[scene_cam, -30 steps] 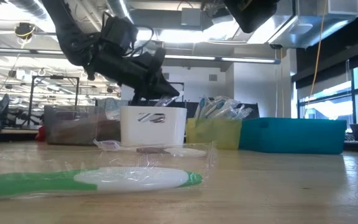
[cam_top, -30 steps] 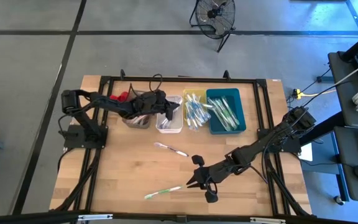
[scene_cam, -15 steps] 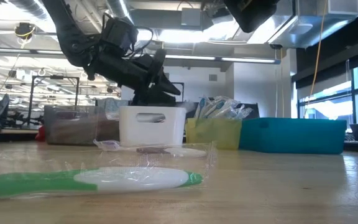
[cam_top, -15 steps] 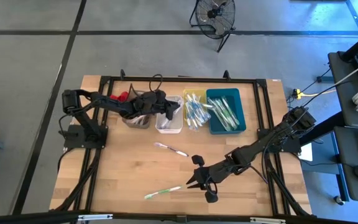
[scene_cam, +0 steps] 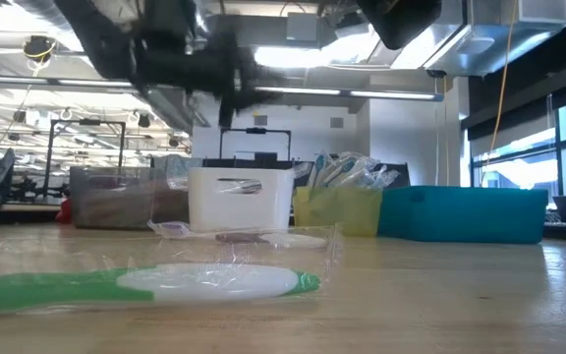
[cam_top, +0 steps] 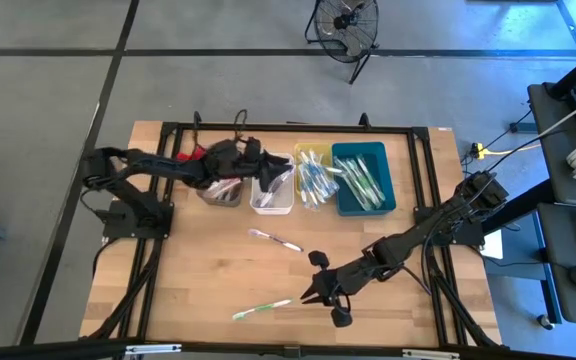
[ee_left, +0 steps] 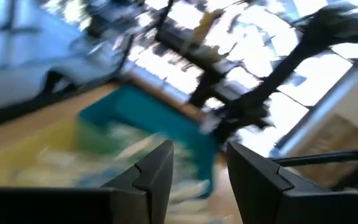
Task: Pick & Place Toothbrushes
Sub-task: Put the green toothbrush into the blue bin
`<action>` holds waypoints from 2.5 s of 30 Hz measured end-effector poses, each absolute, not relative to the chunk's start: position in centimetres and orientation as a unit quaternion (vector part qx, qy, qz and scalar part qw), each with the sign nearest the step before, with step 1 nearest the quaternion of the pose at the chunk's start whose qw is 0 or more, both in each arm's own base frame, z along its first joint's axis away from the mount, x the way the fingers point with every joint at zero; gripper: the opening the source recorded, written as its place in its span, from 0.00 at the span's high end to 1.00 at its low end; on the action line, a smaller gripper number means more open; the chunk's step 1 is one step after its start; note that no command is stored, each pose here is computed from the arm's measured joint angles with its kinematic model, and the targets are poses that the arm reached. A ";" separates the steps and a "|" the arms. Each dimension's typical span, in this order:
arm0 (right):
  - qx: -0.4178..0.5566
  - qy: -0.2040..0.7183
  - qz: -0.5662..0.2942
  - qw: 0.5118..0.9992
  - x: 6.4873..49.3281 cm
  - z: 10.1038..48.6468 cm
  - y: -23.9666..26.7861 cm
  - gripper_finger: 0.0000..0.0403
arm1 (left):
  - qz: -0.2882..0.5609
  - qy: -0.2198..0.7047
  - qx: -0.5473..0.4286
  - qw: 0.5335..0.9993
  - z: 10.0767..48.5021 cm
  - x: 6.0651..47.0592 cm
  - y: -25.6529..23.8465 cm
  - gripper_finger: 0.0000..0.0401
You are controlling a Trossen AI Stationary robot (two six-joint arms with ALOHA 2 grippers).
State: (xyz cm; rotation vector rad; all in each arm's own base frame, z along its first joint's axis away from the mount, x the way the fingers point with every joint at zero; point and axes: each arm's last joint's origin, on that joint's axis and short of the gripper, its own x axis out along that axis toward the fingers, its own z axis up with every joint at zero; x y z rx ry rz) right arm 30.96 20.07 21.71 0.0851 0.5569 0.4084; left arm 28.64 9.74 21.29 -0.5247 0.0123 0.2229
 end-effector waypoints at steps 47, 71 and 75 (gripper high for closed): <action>-0.109 0.501 0.295 0.806 46.1 18.6 23.4 0.47 | -0.022 0.004 -0.070 0.997 30.4 18.3 -8.5 0.71; -0.136 0.445 0.177 0.867 48.1 21.6 21.4 0.45 | 0.024 -0.084 -0.107 0.990 33.8 13.6 -5.8 0.71; -0.179 0.478 0.155 0.846 47.5 20.2 21.9 0.45 | 0.033 -0.070 -0.116 0.990 33.5 13.2 -5.5 0.71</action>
